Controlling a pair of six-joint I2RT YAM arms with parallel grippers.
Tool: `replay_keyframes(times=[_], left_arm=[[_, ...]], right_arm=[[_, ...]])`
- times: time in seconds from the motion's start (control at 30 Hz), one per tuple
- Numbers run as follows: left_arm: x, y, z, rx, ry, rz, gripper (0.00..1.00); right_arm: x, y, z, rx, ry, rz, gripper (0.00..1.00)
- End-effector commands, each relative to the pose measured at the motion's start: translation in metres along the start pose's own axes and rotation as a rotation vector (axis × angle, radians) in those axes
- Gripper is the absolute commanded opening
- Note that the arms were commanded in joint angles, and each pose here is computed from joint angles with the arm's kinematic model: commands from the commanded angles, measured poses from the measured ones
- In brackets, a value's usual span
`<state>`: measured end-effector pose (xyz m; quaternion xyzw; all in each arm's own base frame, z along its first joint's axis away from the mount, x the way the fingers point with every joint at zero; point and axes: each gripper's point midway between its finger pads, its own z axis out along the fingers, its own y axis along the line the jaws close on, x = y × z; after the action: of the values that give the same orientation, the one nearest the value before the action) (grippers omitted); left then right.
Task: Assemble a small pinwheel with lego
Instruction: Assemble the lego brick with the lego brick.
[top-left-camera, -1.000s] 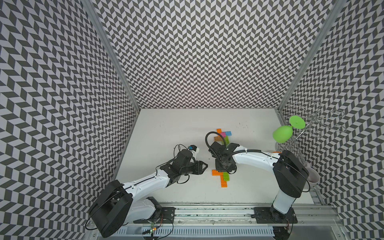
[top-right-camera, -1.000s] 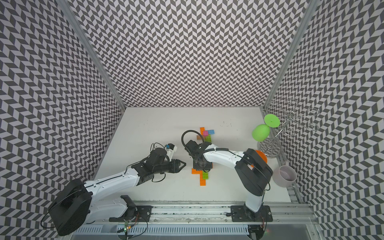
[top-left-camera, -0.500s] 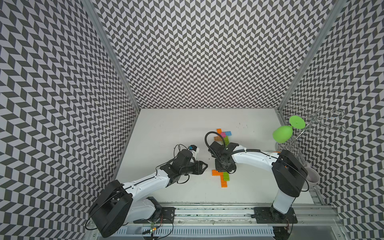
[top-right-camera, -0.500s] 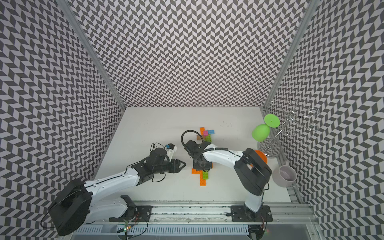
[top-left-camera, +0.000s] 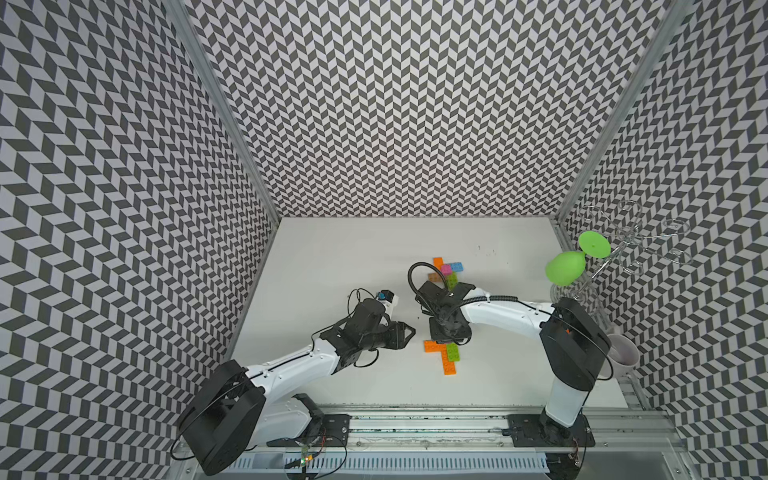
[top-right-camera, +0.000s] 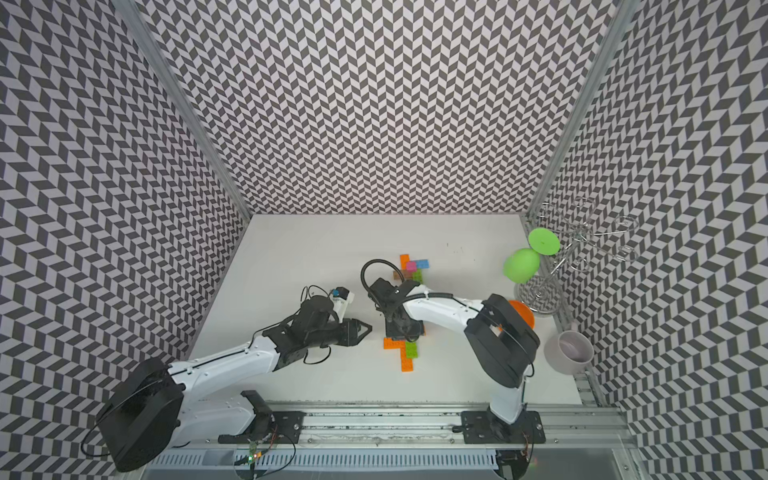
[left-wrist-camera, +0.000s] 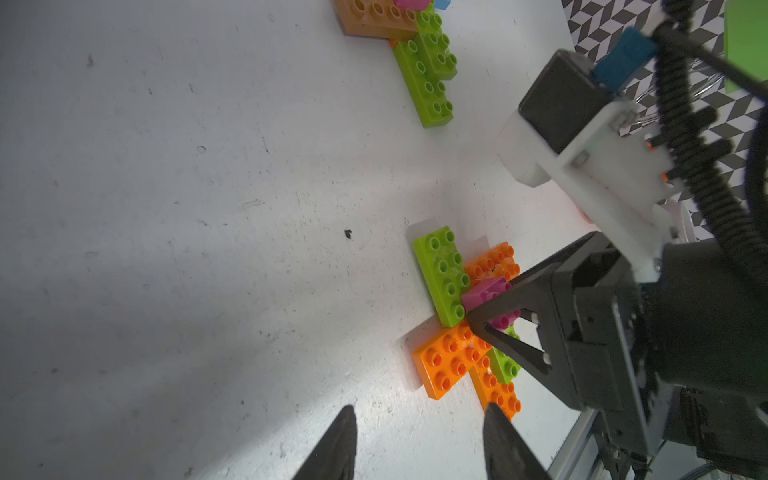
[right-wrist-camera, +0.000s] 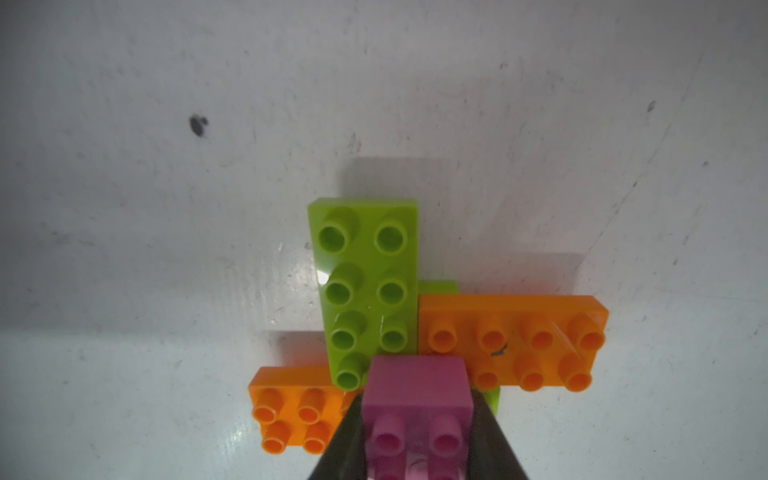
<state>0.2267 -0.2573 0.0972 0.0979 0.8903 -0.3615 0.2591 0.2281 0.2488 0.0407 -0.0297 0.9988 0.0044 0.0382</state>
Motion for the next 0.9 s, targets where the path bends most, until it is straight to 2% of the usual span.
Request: replay_keyframes(times=[0.0, 0.43, 0.8, 0.87], left_arm=[[-0.003, -0.001, -0.005, 0.001, -0.024, 0.011, 0.5], [-0.005, -0.002, -0.006, 0.004, -0.026, 0.013, 0.5], [-0.009, -0.004, -0.006, 0.011, -0.032, 0.01, 0.5], [-0.01, -0.003, -0.006, 0.012, -0.034, 0.005, 0.5]], right_arm=[[0.013, -0.007, 0.018, 0.049, 0.07, -0.004, 0.24], [0.002, 0.001, -0.003, 0.012, 0.029, 0.004, 0.48], [-0.009, 0.01, -0.038, -0.041, -0.028, -0.003, 0.49], [-0.011, 0.011, -0.04, -0.04, -0.031, -0.004, 0.45]])
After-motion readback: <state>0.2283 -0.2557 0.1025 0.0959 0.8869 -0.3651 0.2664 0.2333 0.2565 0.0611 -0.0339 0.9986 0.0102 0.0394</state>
